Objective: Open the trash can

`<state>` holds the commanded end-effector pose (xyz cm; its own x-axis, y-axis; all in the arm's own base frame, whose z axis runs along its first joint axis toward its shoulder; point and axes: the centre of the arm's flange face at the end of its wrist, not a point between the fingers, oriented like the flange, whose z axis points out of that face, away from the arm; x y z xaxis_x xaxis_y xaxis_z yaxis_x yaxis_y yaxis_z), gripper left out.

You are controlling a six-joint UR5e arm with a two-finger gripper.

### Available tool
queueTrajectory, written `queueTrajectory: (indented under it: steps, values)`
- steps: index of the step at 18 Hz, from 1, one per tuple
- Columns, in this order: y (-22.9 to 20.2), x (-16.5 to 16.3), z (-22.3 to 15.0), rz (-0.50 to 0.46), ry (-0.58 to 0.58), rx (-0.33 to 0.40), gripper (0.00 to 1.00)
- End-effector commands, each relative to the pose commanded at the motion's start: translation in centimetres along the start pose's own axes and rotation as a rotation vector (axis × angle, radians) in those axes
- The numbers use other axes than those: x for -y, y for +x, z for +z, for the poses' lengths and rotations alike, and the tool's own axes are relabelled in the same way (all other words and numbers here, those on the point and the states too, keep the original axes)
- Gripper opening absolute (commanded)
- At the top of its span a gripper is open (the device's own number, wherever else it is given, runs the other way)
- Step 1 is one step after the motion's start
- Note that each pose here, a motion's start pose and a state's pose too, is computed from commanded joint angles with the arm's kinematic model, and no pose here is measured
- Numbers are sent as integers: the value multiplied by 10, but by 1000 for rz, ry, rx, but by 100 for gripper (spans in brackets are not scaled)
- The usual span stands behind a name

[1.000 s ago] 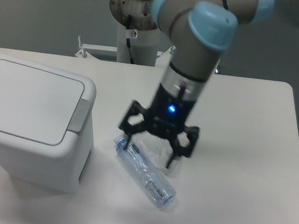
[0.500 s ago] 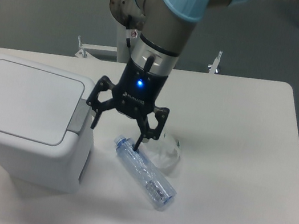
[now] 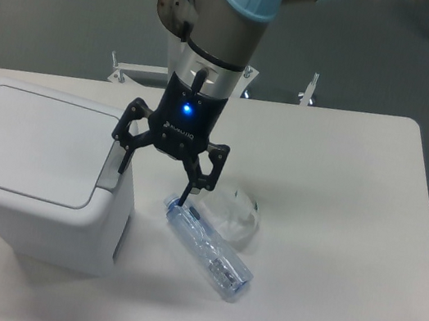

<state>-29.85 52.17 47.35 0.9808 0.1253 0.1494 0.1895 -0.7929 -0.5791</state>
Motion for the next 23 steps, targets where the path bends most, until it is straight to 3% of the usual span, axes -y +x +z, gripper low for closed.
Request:
queueTrajectory:
  steps: [12, 15, 21, 23]
  values:
    - [0, -1, 1, -1, -2, -1, 100]
    - [-12, 6, -8, 8, 25, 27, 100]
    - [-114, -17, -4, -36, 66, 145, 100]
    - [-149, -32, 6, -3, 43, 157, 100]
